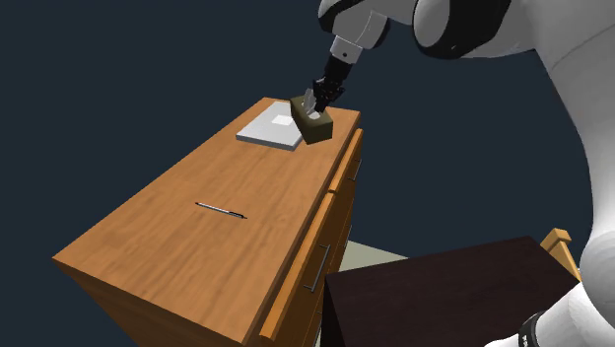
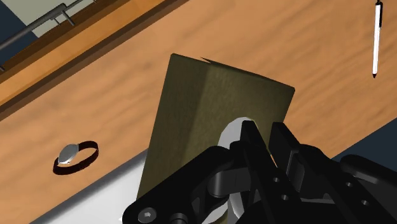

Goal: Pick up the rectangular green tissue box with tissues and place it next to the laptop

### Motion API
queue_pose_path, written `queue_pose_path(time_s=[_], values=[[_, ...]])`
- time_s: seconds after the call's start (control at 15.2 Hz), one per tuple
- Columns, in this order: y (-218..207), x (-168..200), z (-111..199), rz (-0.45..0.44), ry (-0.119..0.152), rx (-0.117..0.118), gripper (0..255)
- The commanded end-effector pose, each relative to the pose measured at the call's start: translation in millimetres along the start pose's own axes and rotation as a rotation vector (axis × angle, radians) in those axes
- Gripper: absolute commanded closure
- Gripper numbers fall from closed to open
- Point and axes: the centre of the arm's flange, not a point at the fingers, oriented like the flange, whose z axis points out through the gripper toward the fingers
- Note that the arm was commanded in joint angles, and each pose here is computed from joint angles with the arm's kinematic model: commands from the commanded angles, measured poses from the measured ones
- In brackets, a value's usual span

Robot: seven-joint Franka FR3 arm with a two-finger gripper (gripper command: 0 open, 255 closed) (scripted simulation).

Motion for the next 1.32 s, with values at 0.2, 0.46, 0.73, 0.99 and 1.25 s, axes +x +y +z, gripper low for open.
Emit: queue_pose_path(time_s=[0.2, 0.46, 0.73, 0.99, 1.25], values=[[33.3, 13.6, 19.0, -0.001, -0.001, 0.0, 255], [40.9, 10.1, 38.4, -0.001, -0.001, 0.0, 255], [48.5, 6.6, 57.8, -0.001, -0.001, 0.0, 255], [56.1, 3.1, 77.2, -0.001, -0.001, 0.0, 255], [58.3, 2.2, 82.9, -0.001, -0.001, 0.0, 255]])
